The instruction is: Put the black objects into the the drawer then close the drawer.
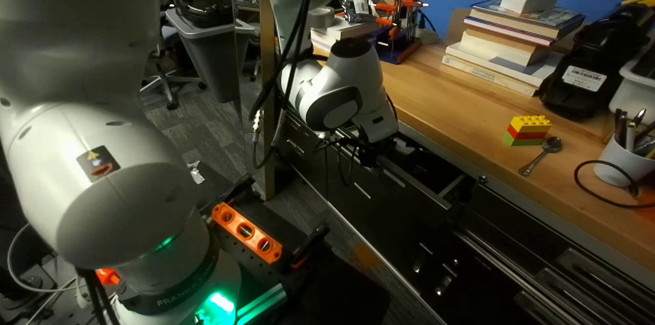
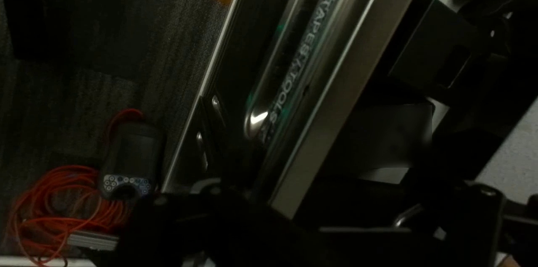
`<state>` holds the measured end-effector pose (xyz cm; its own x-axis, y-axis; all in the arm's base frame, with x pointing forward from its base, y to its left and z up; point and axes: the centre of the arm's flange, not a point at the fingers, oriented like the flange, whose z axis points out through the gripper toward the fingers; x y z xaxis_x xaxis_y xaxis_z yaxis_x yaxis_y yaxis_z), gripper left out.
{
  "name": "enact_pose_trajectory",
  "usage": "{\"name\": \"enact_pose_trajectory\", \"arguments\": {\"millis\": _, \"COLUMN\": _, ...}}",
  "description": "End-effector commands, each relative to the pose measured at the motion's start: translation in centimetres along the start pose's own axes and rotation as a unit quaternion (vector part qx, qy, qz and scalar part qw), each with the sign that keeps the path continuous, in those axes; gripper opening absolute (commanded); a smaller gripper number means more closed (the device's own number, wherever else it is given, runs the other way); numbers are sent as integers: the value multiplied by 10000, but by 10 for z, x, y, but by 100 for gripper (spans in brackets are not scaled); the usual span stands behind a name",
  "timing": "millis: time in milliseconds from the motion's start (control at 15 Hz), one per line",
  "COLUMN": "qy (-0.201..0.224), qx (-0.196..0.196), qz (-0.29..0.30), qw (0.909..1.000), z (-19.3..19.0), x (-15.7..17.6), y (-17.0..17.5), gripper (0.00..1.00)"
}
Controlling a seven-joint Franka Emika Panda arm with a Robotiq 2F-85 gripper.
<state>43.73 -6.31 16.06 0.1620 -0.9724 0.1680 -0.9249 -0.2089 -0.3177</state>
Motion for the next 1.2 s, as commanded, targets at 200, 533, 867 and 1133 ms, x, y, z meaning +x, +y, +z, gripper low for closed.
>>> {"name": "enact_pose_trajectory", "arguments": {"millis": 200, "qy": 486, "qx": -168, "qz": -554, "qw": 9971, "z": -72, "x": -13, "y": -15, "gripper": 100}}
{"name": "enact_pose_trajectory", "arguments": {"millis": 533, "qy": 371, "qx": -1013, "qz": -531, "qw": 9927, "z": -78, "x": -8, "y": 7, "gripper": 100}}
{"name": "enact_pose_trajectory", "arguments": {"millis": 867, "qy": 391, "qx": -1528, "qz": -560, "qw": 9859, "z": -84, "x": -12, "y": 7, "gripper": 100}}
{"name": "enact_pose_trajectory", "arguments": {"millis": 1133, "qy": -141, "qx": -2567, "qz": -536, "qw": 9649, "z": -77, "x": -20, "y": 7, "gripper": 100}}
